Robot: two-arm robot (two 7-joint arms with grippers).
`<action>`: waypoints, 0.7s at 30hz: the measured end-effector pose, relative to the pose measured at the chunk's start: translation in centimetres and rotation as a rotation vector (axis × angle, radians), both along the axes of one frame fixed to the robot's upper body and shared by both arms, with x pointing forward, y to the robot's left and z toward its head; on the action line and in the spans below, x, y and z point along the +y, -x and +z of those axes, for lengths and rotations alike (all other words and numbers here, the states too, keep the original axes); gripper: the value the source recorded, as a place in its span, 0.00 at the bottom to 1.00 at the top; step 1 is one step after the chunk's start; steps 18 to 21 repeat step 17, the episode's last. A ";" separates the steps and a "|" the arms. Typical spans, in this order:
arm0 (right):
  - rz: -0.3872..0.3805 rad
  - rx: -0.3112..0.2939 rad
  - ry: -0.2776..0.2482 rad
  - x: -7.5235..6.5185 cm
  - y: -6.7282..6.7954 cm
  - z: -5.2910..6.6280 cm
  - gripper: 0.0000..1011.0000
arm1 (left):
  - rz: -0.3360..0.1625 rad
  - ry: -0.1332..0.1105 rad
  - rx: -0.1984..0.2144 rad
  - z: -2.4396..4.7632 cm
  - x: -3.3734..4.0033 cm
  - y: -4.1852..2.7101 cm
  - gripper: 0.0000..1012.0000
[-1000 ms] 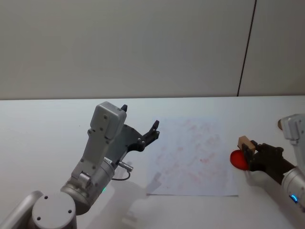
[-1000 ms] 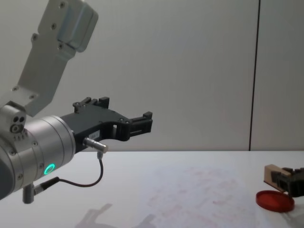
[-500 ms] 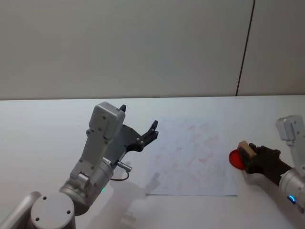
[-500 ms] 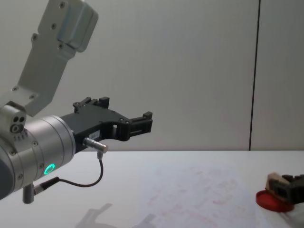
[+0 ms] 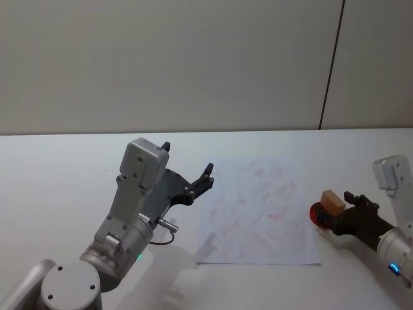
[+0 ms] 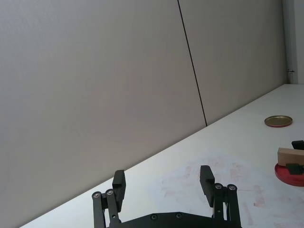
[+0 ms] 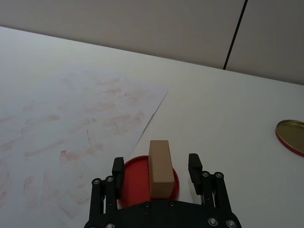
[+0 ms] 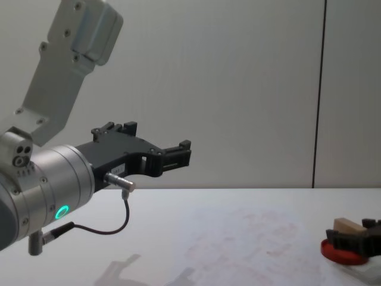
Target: Use the one hand to pick up the stamp and affix it onto the A4 paper.
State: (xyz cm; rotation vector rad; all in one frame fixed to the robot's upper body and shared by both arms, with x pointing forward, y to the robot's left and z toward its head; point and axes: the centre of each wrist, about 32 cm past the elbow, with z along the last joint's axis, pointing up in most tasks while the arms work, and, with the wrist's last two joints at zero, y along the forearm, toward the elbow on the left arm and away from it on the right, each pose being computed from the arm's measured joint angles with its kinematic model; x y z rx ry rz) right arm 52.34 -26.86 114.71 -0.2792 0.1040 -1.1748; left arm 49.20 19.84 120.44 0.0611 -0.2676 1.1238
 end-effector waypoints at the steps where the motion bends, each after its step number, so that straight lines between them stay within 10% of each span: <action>1: 0.000 -0.002 -0.001 0.0 0.0 0.0 0.78 | 0.000 0.000 0.000 0.00 0.00 0.00 0.98; 9: -0.005 -0.064 -0.011 0.1 0.2 0.8 0.99 | 0.000 0.000 0.000 0.00 0.00 0.00 0.98; 21: -0.015 -0.134 -0.018 0.3 0.5 1.9 0.99 | 0.000 0.000 0.000 0.00 0.00 0.00 0.98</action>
